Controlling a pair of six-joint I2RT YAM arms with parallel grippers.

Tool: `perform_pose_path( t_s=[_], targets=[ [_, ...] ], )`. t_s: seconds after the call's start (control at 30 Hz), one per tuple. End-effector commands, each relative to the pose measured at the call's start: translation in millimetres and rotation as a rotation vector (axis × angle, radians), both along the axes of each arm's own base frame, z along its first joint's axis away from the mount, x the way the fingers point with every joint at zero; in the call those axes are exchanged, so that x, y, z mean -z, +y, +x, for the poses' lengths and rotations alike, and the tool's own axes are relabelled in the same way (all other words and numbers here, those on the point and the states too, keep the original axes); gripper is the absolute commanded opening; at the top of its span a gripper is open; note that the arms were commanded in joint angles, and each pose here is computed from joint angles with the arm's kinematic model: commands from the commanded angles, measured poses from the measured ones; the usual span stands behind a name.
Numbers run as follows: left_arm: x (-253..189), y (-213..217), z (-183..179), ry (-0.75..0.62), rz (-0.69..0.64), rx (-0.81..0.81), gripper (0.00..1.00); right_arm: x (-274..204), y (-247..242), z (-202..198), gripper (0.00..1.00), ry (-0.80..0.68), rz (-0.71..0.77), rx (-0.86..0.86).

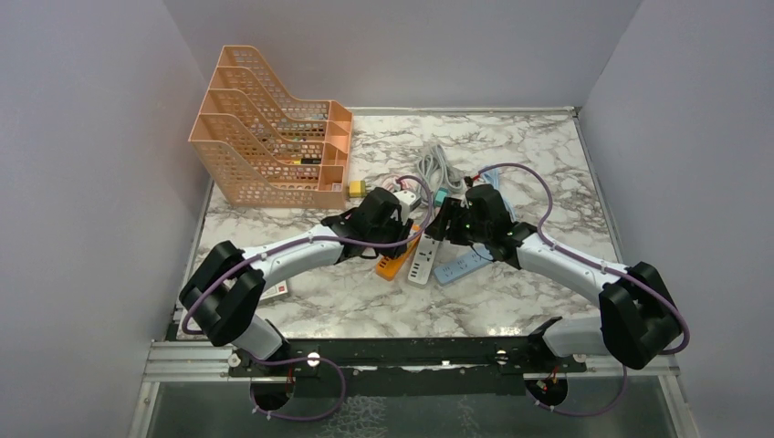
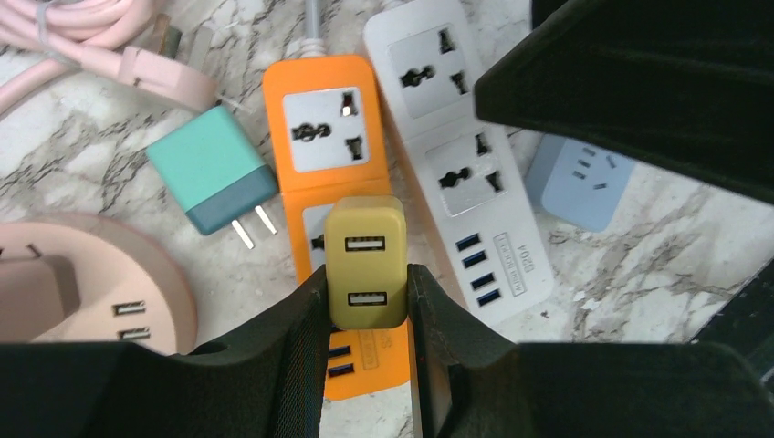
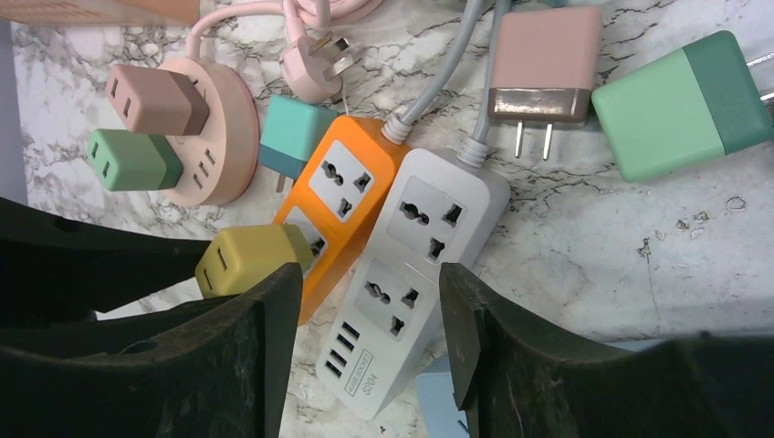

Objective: Insert the plug

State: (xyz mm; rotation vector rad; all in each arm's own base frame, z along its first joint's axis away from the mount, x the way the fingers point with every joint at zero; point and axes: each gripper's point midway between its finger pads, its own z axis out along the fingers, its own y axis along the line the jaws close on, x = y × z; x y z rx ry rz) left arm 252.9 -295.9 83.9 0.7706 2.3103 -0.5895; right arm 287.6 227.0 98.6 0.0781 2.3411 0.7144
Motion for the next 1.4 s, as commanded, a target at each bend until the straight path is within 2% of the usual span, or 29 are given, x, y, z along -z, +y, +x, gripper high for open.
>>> perform_pose_path(
  t_s=[0.0, 0.13, 0.37, 0.53, 0.7, 0.9, 1.13, 1.23, 1.37],
  targets=[
    [16, 35, -14, 0.05, 0.165, -0.049, 0.11, 1, -2, 4, 0.57, -0.021, 0.001, 0.005],
    [11, 31, -9, 0.04, 0.161, -0.047, 0.11, 2, -1, 3, 0.56, -0.017, 0.007, 0.001],
    [39, 31, -8, 0.047, 0.248, -0.032, 0.1, 4, -3, 1, 0.56, -0.014, 0.001, 0.008],
    [52, 38, -26, 0.048, 0.325, -0.022, 0.1, 3, -4, 2, 0.56, -0.02, -0.003, 0.009],
    [69, 60, -50, 0.123, 0.438, -0.07, 0.1, 1, -3, 4, 0.56, -0.02, 0.0, 0.008],
    [67, 75, -75, 0.217, 0.427, -0.139, 0.08, -2, -2, 3, 0.56, -0.009, 0.003, 0.01],
    [38, 74, -88, 0.235, 0.343, -0.156, 0.07, -11, -5, 7, 0.55, -0.019, -0.004, 0.028],
    [41, 75, -90, 0.246, 0.353, -0.141, 0.08, -13, -6, 9, 0.54, -0.017, -0.016, 0.04],
    [59, 79, -90, 0.267, 0.427, -0.12, 0.08, -16, -8, 15, 0.53, -0.014, -0.037, 0.056]
  ],
)
